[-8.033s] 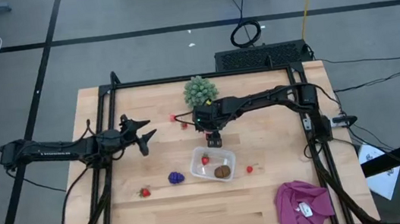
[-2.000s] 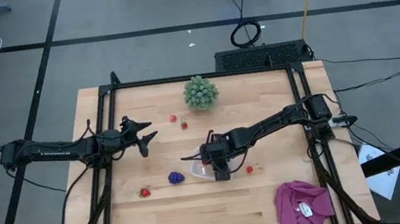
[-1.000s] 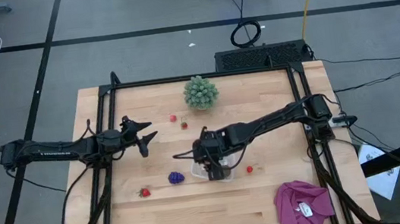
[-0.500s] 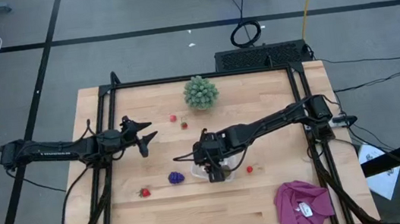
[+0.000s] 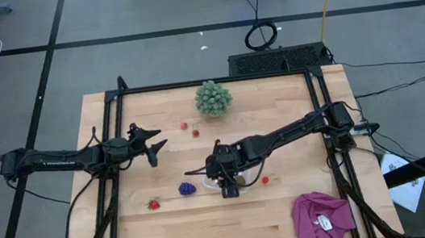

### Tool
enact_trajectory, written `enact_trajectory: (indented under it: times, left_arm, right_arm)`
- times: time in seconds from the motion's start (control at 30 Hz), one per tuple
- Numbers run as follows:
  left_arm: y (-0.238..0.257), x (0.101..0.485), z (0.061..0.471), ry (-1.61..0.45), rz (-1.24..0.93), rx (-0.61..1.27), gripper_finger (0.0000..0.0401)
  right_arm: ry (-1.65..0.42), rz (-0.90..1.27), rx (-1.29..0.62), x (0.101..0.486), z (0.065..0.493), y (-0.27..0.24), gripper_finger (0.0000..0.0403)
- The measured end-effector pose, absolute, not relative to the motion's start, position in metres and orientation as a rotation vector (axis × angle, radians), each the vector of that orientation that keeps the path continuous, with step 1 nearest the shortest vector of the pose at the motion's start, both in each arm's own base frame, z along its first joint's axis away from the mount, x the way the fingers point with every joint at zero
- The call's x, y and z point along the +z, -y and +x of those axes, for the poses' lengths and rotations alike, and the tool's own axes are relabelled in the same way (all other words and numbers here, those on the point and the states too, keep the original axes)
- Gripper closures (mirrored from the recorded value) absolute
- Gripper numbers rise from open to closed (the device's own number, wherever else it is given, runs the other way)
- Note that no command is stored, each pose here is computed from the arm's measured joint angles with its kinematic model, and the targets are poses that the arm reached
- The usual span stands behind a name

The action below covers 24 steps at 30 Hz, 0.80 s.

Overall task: Pick and placing Produce into tupperware
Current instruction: Put the pink peach into the bin

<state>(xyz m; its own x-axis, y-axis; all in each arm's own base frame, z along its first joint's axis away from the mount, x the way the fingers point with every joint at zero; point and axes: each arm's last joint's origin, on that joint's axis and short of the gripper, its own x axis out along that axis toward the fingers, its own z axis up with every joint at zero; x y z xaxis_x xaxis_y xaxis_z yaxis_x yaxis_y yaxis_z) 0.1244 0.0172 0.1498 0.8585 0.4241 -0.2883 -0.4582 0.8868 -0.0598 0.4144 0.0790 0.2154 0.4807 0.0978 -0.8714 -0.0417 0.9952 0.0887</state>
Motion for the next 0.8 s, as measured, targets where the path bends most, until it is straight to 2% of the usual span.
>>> enact_trajectory:
  times: [0.43,0.8]
  left_arm:
    - [-0.017,0.150,0.125,-0.266,-0.138,0.457,0.0171]
    - [-0.001,0.154,0.128,-0.235,-0.251,0.198,0.0171]
  right_arm:
    - [-1.022,0.099,0.137,0.218,0.414,-0.102,0.0213]
    - [-0.971,0.036,0.188,0.221,0.414,-0.117,0.0213]
